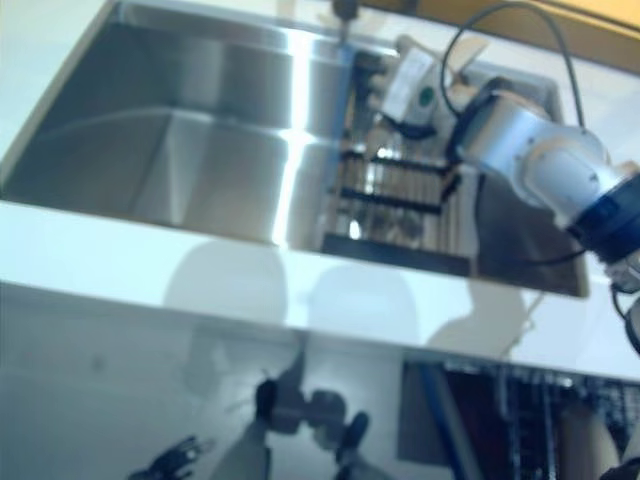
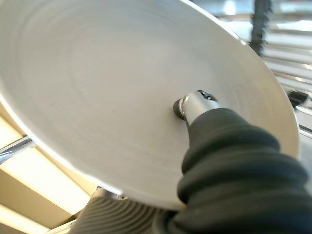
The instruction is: Take plates into dishwasher
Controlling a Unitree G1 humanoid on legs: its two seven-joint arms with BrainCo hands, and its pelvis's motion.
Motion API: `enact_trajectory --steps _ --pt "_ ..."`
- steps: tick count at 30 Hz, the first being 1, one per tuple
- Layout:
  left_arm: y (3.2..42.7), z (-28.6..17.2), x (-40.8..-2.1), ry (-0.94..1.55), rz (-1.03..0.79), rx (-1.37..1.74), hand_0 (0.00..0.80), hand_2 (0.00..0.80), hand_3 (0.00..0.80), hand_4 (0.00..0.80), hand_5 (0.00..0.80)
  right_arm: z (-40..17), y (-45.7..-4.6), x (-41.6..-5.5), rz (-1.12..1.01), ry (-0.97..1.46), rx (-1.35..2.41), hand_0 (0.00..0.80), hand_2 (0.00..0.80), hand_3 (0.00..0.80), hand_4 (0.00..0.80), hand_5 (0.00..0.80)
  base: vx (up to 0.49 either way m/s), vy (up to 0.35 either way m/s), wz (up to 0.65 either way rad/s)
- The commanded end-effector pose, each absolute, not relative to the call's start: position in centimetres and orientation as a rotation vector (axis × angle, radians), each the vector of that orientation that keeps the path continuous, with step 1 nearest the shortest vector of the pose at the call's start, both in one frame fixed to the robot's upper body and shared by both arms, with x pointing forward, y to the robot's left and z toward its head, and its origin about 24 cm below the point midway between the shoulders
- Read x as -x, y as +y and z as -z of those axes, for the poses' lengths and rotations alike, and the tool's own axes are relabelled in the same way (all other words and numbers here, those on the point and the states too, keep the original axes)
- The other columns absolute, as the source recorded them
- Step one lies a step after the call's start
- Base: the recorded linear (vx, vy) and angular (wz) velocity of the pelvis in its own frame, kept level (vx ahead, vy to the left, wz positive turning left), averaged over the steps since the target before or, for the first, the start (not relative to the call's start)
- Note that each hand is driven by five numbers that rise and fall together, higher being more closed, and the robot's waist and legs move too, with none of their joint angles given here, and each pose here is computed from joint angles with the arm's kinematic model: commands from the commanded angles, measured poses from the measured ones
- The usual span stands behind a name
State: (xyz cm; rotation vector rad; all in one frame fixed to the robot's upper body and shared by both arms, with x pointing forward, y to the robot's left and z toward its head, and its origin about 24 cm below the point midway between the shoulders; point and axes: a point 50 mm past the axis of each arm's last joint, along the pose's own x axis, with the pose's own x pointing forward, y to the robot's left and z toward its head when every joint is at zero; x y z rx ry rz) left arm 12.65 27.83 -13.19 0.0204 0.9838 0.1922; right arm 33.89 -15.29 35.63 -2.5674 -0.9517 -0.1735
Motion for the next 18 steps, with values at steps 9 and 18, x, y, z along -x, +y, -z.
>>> enact_trajectory --steps 9,18 --pt "28.1 14.5 -8.8 1.159 -0.174 -0.128 0.000 0.000 0.000 0.000 0.000 -41.4 -20.6 -31.8 0.578 -0.890 2.293 0.800 0.800 0.800 0.800 0.800 0.033 -0.045 -0.19" --pt "27.0 15.0 -8.3 1.197 -0.095 -0.134 0.000 0.000 0.000 0.000 0.000 -41.8 -25.4 -30.9 0.681 -0.710 2.083 0.800 0.800 0.800 0.800 0.800 0.041 -0.022 -0.27"
